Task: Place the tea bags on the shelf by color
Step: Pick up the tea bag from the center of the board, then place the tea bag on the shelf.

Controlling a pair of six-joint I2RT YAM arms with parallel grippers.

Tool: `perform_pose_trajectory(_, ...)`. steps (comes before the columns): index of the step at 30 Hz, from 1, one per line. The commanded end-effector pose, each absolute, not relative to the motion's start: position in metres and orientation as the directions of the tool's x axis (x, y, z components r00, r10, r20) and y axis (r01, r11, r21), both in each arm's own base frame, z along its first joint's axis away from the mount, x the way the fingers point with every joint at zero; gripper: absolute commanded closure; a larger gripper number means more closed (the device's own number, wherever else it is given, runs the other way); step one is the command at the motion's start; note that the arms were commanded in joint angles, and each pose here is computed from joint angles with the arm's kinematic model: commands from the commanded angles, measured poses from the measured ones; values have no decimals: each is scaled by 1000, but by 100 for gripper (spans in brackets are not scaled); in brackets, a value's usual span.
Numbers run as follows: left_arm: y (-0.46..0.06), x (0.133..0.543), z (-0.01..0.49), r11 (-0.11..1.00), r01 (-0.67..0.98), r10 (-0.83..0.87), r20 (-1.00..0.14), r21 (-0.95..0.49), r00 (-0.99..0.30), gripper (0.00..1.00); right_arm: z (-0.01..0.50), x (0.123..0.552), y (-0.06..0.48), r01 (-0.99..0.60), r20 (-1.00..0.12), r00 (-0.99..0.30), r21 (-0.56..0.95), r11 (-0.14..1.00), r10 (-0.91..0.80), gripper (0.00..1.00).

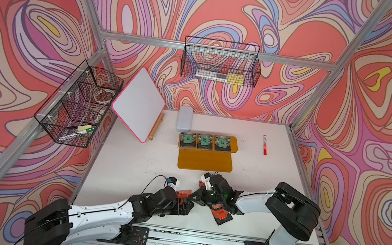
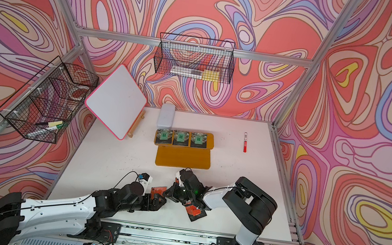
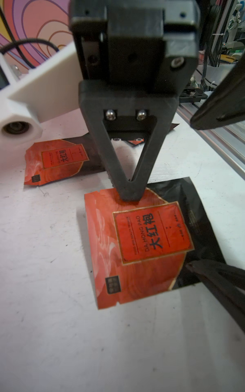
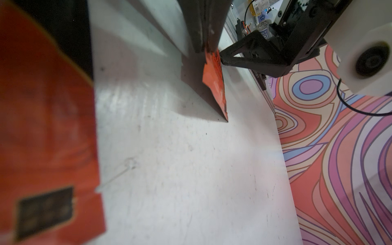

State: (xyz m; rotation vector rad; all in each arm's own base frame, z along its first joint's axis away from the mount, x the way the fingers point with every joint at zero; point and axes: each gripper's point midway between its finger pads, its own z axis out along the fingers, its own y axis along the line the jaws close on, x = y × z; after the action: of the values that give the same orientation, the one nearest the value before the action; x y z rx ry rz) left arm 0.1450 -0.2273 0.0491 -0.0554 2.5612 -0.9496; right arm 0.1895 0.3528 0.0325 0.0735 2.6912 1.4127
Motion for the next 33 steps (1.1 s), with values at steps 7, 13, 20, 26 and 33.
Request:
perform_pose_trajectory(7,-188,153,59,815,41,-272,-443,-579,-854,1,56,193,345,-104,-184,-980,806,582,80,100)
perform_pose_trajectory(13,-180,160,83,778,81,-320,-505,-623,-801,0,91,198,332,-206,-312,-947,776,596,79,100)
perform_pose_trajectory(20,-190,171,108,666,144,-357,-482,-732,-800,1,131,205,312,-297,-417,-905,766,570,88,100)
perform_pose_trajectory(26,-199,185,137,491,218,-418,-448,-844,-791,1,160,214,298,-324,-429,-895,817,478,127,100)
perform_pose_trajectory(33,-202,191,156,380,258,-444,-420,-888,-791,2,184,211,298,-372,-448,-885,845,383,128,100)
